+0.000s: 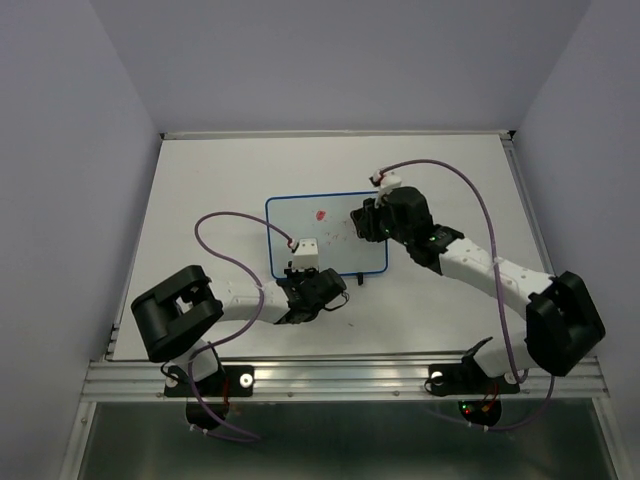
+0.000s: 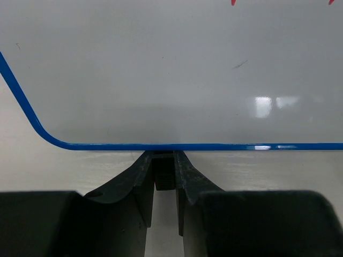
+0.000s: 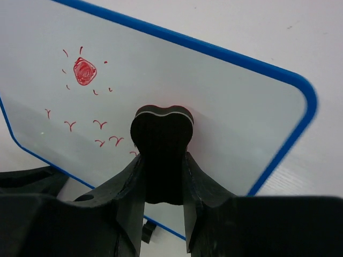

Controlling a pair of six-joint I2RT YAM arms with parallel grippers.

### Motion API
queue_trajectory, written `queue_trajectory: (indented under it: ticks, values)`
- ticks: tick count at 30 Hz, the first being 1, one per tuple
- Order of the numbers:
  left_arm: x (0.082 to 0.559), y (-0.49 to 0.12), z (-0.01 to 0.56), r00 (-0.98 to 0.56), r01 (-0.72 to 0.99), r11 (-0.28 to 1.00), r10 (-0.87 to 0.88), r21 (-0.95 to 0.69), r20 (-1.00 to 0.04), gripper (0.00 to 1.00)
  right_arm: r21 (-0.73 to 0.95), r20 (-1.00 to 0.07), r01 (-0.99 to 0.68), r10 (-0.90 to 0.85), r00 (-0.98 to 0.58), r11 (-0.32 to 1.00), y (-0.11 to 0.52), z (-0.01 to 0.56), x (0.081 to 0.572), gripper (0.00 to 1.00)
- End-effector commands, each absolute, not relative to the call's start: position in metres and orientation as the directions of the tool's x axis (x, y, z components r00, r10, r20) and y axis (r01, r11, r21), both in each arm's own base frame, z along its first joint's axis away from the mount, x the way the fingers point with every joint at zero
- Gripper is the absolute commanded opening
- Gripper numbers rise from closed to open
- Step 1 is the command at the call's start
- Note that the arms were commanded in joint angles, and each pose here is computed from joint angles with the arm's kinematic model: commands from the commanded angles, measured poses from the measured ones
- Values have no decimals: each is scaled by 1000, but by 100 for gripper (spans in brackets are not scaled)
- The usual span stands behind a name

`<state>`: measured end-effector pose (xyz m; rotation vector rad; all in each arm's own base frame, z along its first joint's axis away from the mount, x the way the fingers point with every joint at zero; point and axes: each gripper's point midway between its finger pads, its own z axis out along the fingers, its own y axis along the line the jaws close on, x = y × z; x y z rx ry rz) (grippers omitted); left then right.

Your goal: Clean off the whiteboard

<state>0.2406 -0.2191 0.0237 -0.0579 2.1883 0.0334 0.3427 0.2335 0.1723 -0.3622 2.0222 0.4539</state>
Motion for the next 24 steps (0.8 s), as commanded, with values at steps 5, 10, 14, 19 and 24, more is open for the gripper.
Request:
queue_trajectory:
  ticks: [5,10,14,19,24]
  values:
    - [244,-227,26,-555,-32,999,-28,-13,-832,0,-10,-914,-464,-196,-355,886,269,163,380,8]
    - [245,-229,23,-554,-30,999,-30,-16,-832,0,-64,-898,-530,-280,-340,846,297,140,356,8]
    - [246,-228,23,-548,-30,999,-33,-20,-836,0,-74,-868,-553,-327,-373,830,305,111,344,8]
    - [244,-225,19,-552,-32,999,-29,-14,-833,0,-55,-859,-573,-331,-390,818,312,100,334,7]
    - [243,-223,15,-553,-37,999,-27,-8,-833,0,-119,-905,-409,-268,-331,905,287,126,356,6]
